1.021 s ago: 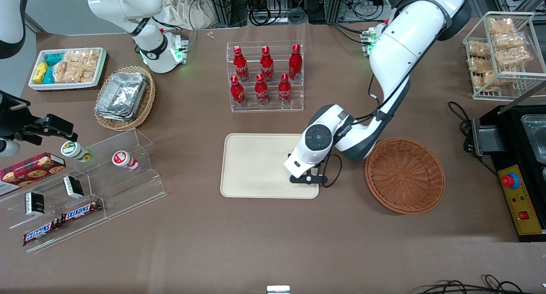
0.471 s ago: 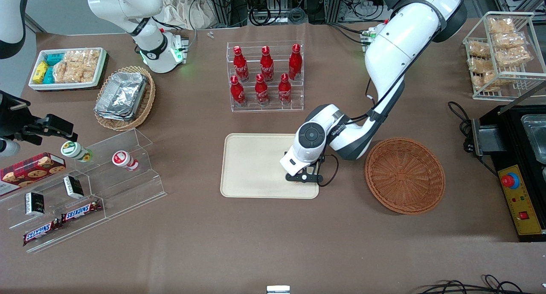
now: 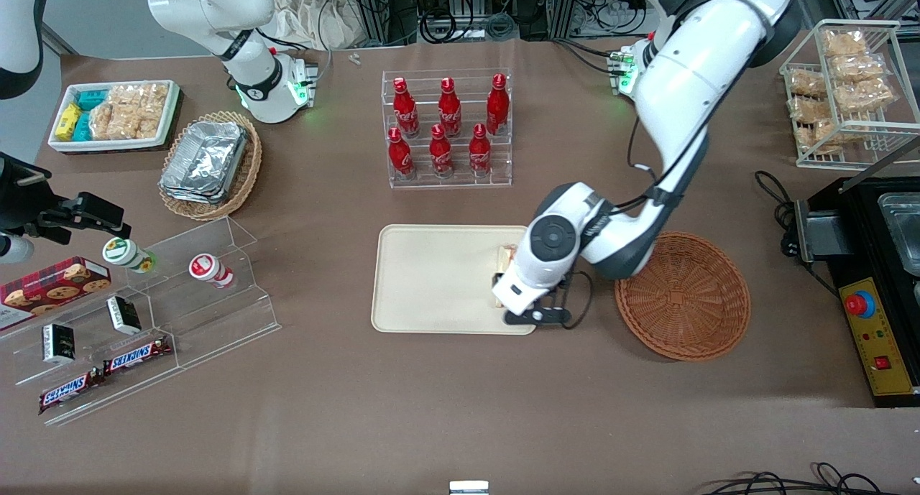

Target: Place sandwich from basket to tray

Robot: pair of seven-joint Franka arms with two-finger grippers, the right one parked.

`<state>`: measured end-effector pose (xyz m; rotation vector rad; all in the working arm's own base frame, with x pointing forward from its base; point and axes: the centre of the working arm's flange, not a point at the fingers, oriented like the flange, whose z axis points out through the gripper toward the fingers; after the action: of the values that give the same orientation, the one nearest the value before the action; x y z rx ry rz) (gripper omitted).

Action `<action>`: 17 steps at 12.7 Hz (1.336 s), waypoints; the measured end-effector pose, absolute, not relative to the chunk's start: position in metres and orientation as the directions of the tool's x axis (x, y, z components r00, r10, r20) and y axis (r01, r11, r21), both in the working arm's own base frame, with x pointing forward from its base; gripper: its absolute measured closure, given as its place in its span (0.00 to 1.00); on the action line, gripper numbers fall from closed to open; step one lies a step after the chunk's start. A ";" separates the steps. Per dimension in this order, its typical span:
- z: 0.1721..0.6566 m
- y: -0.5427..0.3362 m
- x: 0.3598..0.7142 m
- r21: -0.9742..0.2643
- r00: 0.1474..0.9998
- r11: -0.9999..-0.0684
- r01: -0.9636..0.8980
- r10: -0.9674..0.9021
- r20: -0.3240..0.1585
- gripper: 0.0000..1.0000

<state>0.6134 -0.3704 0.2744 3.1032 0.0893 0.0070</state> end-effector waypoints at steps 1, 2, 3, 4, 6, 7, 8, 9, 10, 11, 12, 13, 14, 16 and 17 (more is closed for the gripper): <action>0.298 -0.356 0.621 0.027 0.997 -0.997 0.079 0.079 0.019 0.00; 0.326 -0.342 0.627 0.020 0.994 -0.995 0.099 0.100 0.038 0.00; 0.355 -0.329 0.630 0.018 0.991 -0.992 0.123 0.124 0.057 0.00; 0.383 -0.315 0.632 0.017 0.986 -0.988 0.152 0.152 0.070 0.00; 0.427 -0.266 0.641 0.011 0.971 -0.974 0.227 0.227 0.072 0.00; 0.443 -0.237 0.647 0.023 0.967 -0.969 0.247 0.248 0.061 0.00; 0.455 -0.210 0.652 0.033 0.968 -0.969 0.247 0.248 0.038 0.00; 0.463 -0.185 0.654 0.032 0.972 -0.972 0.233 0.233 0.010 0.00; 0.470 -0.163 0.654 0.019 0.977 -0.977 0.212 0.212 -0.018 0.00; 0.476 -0.143 0.652 0.005 0.981 -0.982 0.188 0.188 -0.045 0.00; 0.482 -0.127 0.649 -0.004 0.984 -0.986 0.165 0.165 -0.066 0.00; 0.489 -0.114 0.646 -0.003 0.986 -0.989 0.146 0.146 -0.081 0.00; 0.496 -0.106 0.644 0.003 0.987 -0.991 0.135 0.134 -0.085 0.00; 0.506 -0.103 0.640 0.005 0.989 -0.992 0.128 0.127 -0.078 0.00; 0.508 -0.105 0.639 0.004 0.989 -0.992 0.125 0.124 -0.077 0.00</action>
<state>0.6389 -0.1050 0.5080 3.1240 0.1956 -0.1205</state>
